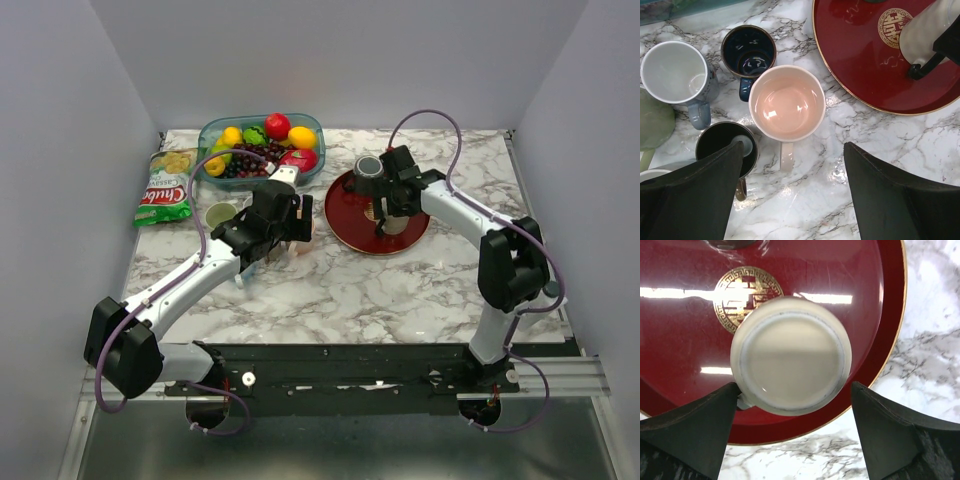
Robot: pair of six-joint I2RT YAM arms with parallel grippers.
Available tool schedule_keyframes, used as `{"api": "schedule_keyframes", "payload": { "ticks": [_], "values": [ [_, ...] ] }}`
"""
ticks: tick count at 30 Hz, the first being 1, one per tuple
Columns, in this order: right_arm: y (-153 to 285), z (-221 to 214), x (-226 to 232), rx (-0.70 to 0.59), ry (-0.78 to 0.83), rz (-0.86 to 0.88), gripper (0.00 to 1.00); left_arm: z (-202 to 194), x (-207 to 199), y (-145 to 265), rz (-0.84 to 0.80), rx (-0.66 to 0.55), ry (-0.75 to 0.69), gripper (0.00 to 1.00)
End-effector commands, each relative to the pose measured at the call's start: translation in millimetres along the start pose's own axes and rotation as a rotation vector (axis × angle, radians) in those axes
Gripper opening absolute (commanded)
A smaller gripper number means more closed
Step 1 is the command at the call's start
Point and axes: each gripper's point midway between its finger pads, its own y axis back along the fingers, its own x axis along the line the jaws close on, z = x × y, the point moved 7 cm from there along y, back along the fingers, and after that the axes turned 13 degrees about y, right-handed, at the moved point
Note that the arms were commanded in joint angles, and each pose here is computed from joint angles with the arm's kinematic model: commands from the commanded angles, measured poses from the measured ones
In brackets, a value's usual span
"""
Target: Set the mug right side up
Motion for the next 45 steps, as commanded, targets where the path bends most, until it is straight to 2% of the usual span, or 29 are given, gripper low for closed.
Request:
{"api": "schedule_keyframes", "payload": {
  "ticks": [1,2,6,9,17,26,29,32,33,35,36,40,45],
  "values": [
    [5,-19,5,0.079,-0.104,0.022,0.98,-1,0,-5,-0.014,0.0,0.018,0.89],
    [4,-20,6,0.085,-0.119,0.021,0.96,-1,-1,-4,-0.016,-0.001,0.018,0.89],
    [1,-25,11,0.123,-0.192,0.025,0.77,0,0,-4,-0.017,-0.005,0.02,0.89],
    [-4,-25,13,0.119,-0.236,0.017,0.71,-1,0,-4,-0.017,-0.003,0.019,0.9],
    [-17,-11,11,0.079,-0.305,-0.056,0.6,-2,0,-5,-0.016,0.002,0.021,0.9],
    [-26,-6,11,0.051,-0.333,-0.093,0.53,1,1,-4,-0.016,-0.008,0.021,0.98],
    [-27,-4,10,0.034,-0.335,-0.101,0.46,1,1,-4,-0.016,-0.008,0.021,0.99],
    [-28,-3,10,0.022,-0.322,-0.101,0.29,2,0,-3,-0.024,-0.009,0.021,0.99],
    [-28,-2,9,0.02,-0.318,-0.102,0.2,2,0,-3,-0.027,-0.012,0.021,0.99],
    [-28,-3,8,0.021,-0.305,-0.109,0.11,2,-1,-3,-0.036,-0.01,0.019,0.99],
    [-29,-3,8,0.021,-0.302,-0.11,0.02,3,-2,-3,-0.04,-0.01,0.02,0.99],
    [-26,-4,5,0.013,-0.289,-0.123,0.0,5,-5,-1,-0.067,-0.013,0.016,0.99],
    [1,13,-3,-0.078,-0.298,-0.099,0.0,10,-9,5,-0.108,-0.033,0.019,0.99]
  ]
}}
